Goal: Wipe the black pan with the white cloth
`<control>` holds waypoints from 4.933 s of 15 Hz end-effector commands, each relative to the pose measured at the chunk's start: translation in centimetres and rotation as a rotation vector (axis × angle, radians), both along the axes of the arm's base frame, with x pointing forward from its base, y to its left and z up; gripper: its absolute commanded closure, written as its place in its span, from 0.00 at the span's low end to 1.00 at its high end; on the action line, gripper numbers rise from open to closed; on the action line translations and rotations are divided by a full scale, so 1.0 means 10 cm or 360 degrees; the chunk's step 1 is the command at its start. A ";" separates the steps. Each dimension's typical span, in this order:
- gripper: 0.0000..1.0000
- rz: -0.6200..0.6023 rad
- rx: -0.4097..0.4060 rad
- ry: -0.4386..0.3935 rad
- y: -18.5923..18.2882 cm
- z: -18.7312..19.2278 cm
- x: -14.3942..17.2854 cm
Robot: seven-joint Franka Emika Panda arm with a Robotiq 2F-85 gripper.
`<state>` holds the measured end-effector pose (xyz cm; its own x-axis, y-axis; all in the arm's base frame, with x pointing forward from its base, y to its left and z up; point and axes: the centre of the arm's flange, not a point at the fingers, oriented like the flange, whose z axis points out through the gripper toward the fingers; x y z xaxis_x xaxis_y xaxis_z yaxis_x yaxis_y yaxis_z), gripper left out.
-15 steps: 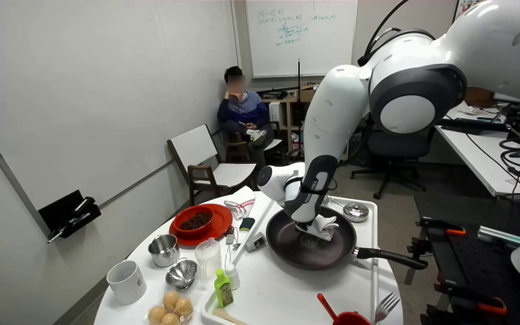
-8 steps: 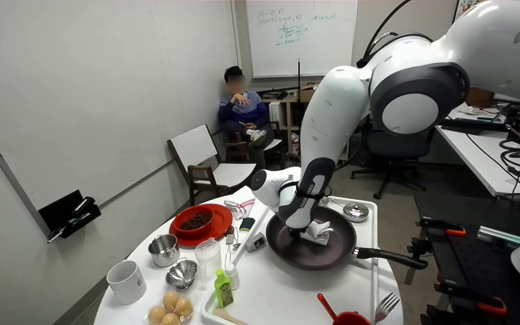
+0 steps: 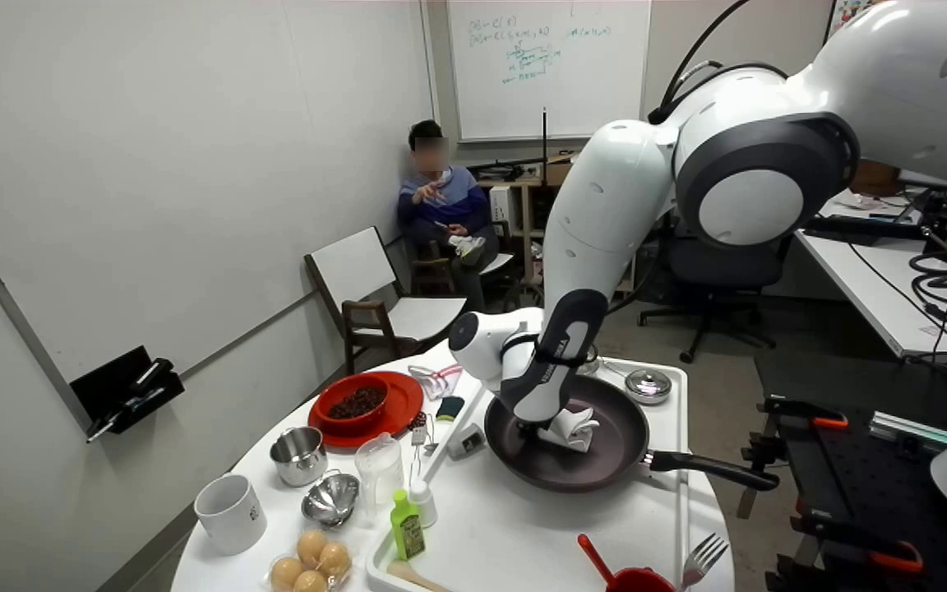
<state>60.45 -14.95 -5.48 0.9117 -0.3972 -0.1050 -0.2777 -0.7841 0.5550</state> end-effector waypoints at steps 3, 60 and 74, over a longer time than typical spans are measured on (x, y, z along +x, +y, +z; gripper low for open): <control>0.96 0.0059 0.0043 -0.0049 0.28 -0.07 0.11; 0.96 0.0227 0.0101 0.0129 -0.48 -0.22 -0.27; 0.95 0.0539 0.0176 0.0052 -0.19 0.05 -0.53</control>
<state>56.86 -18.09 -5.53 0.9696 -0.1903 -0.1541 -0.0823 -0.8460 0.5269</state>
